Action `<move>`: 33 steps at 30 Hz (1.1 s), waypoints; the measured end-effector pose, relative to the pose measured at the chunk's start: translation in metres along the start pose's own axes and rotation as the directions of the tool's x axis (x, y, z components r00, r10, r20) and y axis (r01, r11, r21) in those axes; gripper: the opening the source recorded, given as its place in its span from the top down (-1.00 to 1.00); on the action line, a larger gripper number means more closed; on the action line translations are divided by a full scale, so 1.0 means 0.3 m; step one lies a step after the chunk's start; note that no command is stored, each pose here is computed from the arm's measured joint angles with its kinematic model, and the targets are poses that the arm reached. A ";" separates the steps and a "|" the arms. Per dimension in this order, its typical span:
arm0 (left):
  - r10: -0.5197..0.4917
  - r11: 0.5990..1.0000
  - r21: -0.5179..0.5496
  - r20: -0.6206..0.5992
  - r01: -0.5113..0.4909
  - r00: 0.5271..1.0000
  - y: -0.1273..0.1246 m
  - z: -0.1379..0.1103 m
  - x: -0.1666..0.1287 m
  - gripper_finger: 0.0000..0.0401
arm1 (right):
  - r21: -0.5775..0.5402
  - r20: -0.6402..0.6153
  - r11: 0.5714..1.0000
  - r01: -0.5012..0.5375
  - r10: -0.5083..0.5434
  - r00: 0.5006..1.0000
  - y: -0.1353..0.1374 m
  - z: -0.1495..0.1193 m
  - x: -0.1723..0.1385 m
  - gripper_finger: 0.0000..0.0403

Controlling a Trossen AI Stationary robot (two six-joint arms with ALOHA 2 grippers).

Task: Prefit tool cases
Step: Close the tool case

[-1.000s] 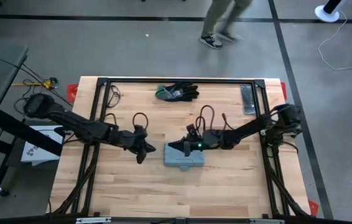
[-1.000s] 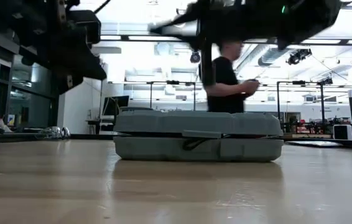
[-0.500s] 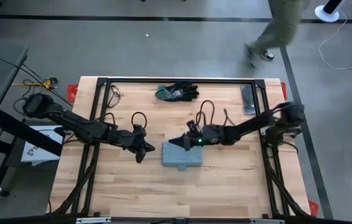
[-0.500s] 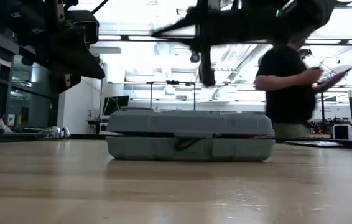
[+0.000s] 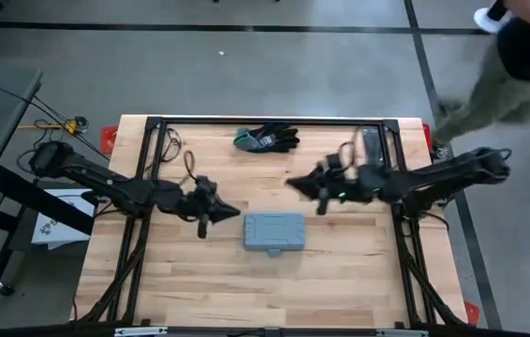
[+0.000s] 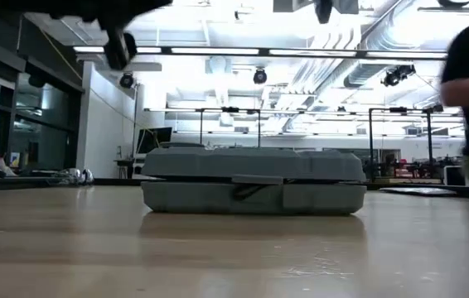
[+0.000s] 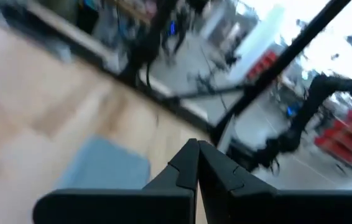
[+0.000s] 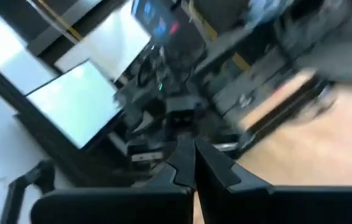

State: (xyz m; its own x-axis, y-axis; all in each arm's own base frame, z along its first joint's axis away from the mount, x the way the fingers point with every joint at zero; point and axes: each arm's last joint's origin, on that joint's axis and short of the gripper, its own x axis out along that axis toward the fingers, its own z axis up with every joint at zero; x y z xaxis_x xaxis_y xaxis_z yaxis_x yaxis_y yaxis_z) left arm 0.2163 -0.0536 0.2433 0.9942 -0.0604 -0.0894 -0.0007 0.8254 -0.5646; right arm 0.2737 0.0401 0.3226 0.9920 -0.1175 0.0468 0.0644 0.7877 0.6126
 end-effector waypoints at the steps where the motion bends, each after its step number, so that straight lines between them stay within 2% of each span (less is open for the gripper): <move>1: 0.005 1.000 0.017 0.028 -0.005 1.000 -0.003 0.017 -0.015 1.00 | -0.030 0.025 0.999 0.017 -0.016 1.000 0.007 0.029 -0.030 1.00; 7: 0.052 0.993 0.102 0.143 -0.067 0.988 0.006 0.117 -0.141 1.00 | -0.125 0.162 0.989 0.085 -0.064 0.985 0.039 0.187 -0.229 1.00; 13: 0.145 0.977 0.132 0.148 -0.165 0.978 0.041 0.148 -0.266 1.00 | -0.149 0.214 0.981 0.126 -0.092 0.972 0.028 0.218 -0.364 1.00; 17: 0.180 0.970 0.139 0.130 -0.198 0.975 0.058 0.146 -0.323 1.00 | -0.123 0.214 0.982 0.146 -0.117 0.970 -0.014 0.166 -0.406 1.00; 22: 0.248 0.958 0.121 0.096 -0.259 0.964 0.080 0.129 -0.375 1.00 | -0.030 0.182 0.976 0.216 -0.207 0.961 -0.109 0.032 -0.425 1.00; 25: 0.270 0.955 0.101 0.089 -0.279 0.959 0.091 0.119 -0.393 1.00 | 0.043 0.196 0.977 0.208 -0.212 0.957 -0.161 -0.048 -0.433 1.00; 33: 0.278 0.961 -0.038 0.066 -0.276 0.958 0.173 -0.001 -0.395 1.00 | 0.152 0.272 0.975 0.164 -0.201 0.941 -0.244 -0.178 -0.468 1.00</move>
State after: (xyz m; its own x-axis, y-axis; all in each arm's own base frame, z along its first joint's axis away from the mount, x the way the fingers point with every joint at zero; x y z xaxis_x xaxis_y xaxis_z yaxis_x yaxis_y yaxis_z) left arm 0.0986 -0.0036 0.2244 0.9598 0.2086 -0.1880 -0.2787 0.7883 -0.5485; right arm 0.1357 0.0313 0.2291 0.8911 -0.4331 0.1354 0.2088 0.6565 0.7249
